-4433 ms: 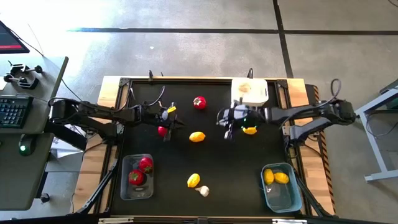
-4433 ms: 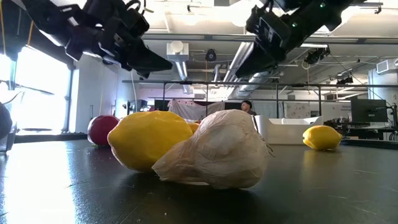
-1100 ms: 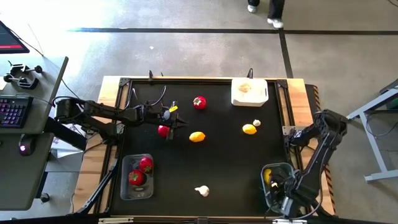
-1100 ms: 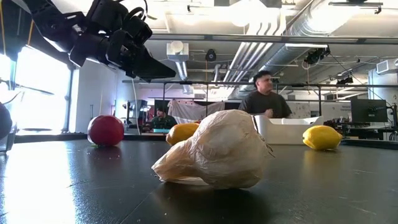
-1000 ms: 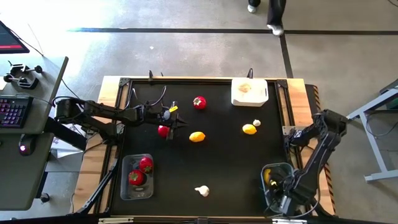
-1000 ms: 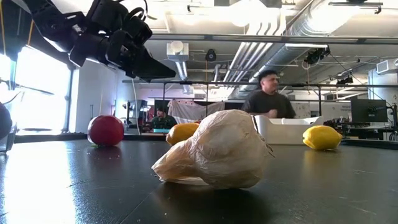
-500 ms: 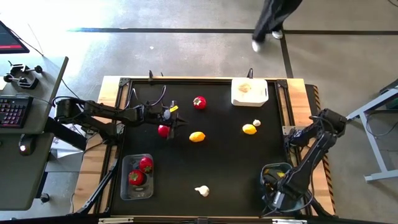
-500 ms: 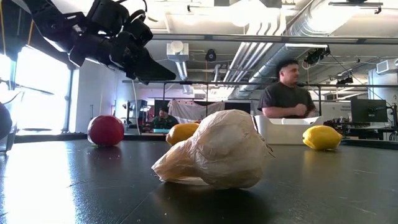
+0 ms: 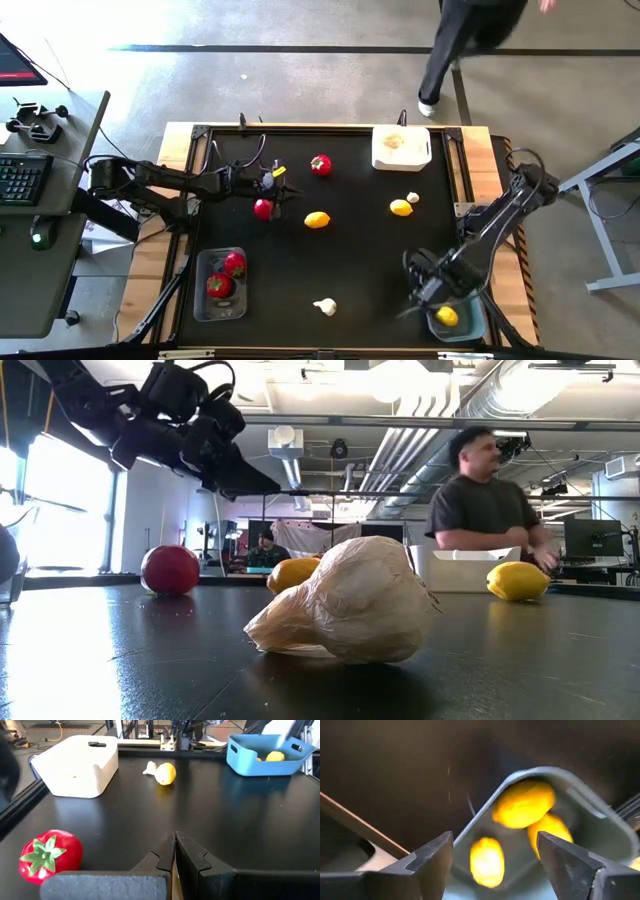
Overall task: Sort produce into baskets
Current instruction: Put the garlic into the white bin, then put the tomato into the transparent bin
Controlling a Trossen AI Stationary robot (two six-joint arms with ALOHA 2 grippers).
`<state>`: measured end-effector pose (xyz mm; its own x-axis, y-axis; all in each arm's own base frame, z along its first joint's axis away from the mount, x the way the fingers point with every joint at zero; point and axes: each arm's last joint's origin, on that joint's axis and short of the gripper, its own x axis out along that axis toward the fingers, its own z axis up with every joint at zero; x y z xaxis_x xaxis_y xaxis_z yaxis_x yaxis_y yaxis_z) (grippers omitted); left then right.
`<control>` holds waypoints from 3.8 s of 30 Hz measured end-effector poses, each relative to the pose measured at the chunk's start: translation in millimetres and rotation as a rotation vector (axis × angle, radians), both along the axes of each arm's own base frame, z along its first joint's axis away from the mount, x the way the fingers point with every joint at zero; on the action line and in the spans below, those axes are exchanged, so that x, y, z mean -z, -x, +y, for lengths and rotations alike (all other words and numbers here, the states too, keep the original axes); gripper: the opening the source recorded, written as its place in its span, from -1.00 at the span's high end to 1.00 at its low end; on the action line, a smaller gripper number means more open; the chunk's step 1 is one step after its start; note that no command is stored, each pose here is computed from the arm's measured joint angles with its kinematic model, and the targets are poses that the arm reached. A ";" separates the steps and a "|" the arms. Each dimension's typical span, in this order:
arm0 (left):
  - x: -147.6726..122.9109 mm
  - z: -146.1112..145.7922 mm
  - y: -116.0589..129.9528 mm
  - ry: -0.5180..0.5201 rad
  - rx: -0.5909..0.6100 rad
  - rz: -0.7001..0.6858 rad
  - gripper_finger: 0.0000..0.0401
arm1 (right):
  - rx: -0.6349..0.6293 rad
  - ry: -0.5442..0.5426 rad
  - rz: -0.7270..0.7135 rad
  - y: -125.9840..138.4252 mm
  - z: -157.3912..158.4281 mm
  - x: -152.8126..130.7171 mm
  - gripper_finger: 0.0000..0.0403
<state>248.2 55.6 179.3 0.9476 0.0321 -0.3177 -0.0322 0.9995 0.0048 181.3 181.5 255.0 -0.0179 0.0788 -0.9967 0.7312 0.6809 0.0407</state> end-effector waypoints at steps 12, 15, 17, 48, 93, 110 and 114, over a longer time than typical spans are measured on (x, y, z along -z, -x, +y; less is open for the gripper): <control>2.0 22.8 7.6 -0.009 -0.172 -0.001 1.00 | 0.696 0.226 -0.036 -1.1 -134.3 2.0 -0.29; 2.1 30.2 10.2 -0.012 -0.208 0.001 1.00 | 0.767 0.259 -0.062 -3.6 -159.7 14.0 -0.29; 2.1 34.2 11.7 -0.012 -0.225 0.001 1.00 | 0.789 0.280 -0.088 -6.6 -174.7 23.3 -0.29; 1.7 47.4 17.0 -0.006 -0.282 -0.005 1.00 | 0.813 0.399 -0.174 14.8 -238.6 109.4 0.32; 3.0 47.3 17.4 0.006 -0.285 0.007 1.00 | 0.599 0.561 -0.117 10.5 -400.8 77.0 0.53; 4.5 47.0 17.9 0.018 -0.287 0.021 1.00 | 0.493 0.596 -0.057 7.7 -407.8 69.1 -0.13; 4.4 47.0 17.9 0.021 -0.285 0.020 1.00 | 0.445 0.650 -0.023 -0.7 -411.4 47.3 -0.24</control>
